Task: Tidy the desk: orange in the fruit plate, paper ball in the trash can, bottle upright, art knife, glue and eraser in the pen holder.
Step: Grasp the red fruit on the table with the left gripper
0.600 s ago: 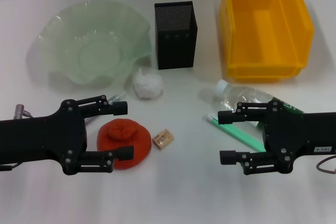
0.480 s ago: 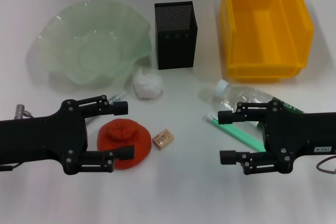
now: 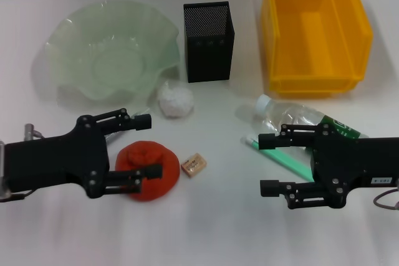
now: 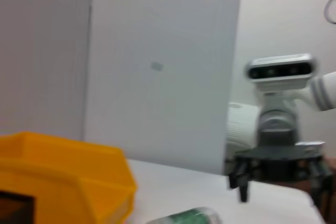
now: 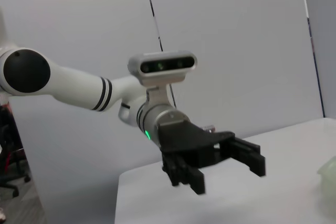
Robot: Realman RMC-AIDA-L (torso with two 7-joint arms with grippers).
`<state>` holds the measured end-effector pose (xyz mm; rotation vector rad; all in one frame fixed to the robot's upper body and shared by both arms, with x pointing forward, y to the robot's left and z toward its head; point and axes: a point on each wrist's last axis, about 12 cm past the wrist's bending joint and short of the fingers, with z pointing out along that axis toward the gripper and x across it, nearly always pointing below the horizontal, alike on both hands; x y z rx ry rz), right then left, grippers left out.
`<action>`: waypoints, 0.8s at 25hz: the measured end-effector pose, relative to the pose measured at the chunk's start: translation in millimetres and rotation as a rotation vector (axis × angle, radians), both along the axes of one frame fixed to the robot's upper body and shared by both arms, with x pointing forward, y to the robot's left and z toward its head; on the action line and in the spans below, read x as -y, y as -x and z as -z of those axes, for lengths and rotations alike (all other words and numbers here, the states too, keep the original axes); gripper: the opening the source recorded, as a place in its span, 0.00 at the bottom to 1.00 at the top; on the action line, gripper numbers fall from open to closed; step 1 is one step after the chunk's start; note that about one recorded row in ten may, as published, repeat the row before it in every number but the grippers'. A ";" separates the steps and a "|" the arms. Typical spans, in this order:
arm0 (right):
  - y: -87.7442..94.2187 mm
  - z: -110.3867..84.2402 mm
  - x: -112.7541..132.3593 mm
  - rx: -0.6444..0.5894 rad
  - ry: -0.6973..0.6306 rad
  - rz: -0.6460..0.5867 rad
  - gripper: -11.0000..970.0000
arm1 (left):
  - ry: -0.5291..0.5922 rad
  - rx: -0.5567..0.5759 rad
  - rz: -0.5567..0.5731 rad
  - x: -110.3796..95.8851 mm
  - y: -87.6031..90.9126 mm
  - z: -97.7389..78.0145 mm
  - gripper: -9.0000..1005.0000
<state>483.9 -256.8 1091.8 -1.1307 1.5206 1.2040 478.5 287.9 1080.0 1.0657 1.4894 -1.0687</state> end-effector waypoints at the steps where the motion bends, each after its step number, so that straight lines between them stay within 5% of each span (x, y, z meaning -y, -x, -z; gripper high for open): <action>1: 0.5 1.2 0.6 0.001 -0.005 0.006 0.76 | -0.006 0.004 -0.025 1.4 -0.9 6.1 0.80; 8: 3.4 6.7 3.8 0.000 -0.032 0.035 0.76 | -0.081 0.012 -0.148 6.4 -3.9 36.2 0.80; 20: 3.3 8.9 0.6 -0.010 -0.048 0.027 0.76 | -0.170 -0.030 -0.238 7.6 -5.6 58.9 0.79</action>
